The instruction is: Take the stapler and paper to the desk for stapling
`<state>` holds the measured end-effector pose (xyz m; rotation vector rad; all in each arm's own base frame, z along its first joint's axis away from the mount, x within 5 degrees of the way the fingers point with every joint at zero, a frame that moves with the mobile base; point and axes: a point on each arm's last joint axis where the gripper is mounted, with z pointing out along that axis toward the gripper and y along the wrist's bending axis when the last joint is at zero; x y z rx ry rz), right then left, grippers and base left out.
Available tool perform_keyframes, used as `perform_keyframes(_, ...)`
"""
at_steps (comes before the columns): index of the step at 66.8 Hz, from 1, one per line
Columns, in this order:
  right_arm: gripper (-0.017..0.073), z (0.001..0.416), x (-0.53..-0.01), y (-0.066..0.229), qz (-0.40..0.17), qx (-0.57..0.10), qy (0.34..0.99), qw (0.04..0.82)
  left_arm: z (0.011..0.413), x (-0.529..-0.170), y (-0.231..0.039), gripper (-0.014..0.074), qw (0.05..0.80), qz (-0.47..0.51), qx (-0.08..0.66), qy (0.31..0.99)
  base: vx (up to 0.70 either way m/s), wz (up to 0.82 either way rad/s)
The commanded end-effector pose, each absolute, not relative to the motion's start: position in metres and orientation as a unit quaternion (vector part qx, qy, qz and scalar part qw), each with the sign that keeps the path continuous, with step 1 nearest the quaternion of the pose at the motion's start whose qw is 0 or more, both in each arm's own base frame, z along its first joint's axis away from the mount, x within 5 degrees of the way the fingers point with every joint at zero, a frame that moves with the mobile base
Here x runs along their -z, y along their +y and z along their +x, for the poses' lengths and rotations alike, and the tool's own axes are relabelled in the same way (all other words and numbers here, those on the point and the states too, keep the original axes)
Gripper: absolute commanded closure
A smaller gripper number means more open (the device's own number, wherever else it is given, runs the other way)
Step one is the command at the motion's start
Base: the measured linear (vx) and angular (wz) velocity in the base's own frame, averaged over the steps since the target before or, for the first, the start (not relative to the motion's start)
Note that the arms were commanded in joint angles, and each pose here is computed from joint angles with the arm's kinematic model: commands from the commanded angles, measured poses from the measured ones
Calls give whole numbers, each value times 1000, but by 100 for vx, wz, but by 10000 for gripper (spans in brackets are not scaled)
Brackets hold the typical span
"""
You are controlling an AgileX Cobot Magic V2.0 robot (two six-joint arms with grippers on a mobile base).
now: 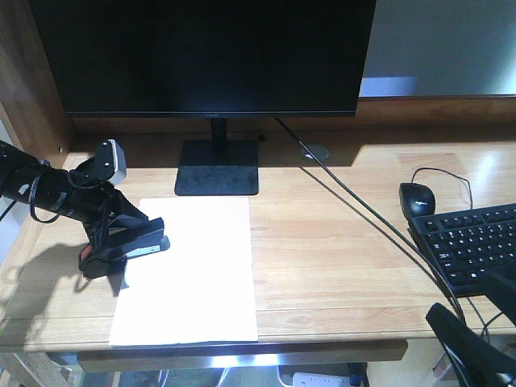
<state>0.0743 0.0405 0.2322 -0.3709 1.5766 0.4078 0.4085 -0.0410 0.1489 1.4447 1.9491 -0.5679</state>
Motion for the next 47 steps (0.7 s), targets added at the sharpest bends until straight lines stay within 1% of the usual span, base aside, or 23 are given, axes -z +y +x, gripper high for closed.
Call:
perform_keyframes(1, 62, 74, -246, 43, -170, -196, 674, 692, 409, -169, -50, 601, 332, 562, 208, 729, 0, 0)
perform_keyframes(17, 62, 74, -246, 43, -170, -196, 674, 692, 406, -166, -57, 601, 314, 585, 195, 722, 0, 0)
perform_keyframes(30, 62, 74, -246, 43, -170, -196, 674, 692, 408, -166, -59, 601, 313, 567, 190, 738, 0, 0)
perform_keyframes(47, 62, 74, -246, 43, -170, -196, 674, 692, 409, -165, -59, 601, 314, 565, 186, 740, 0, 0)
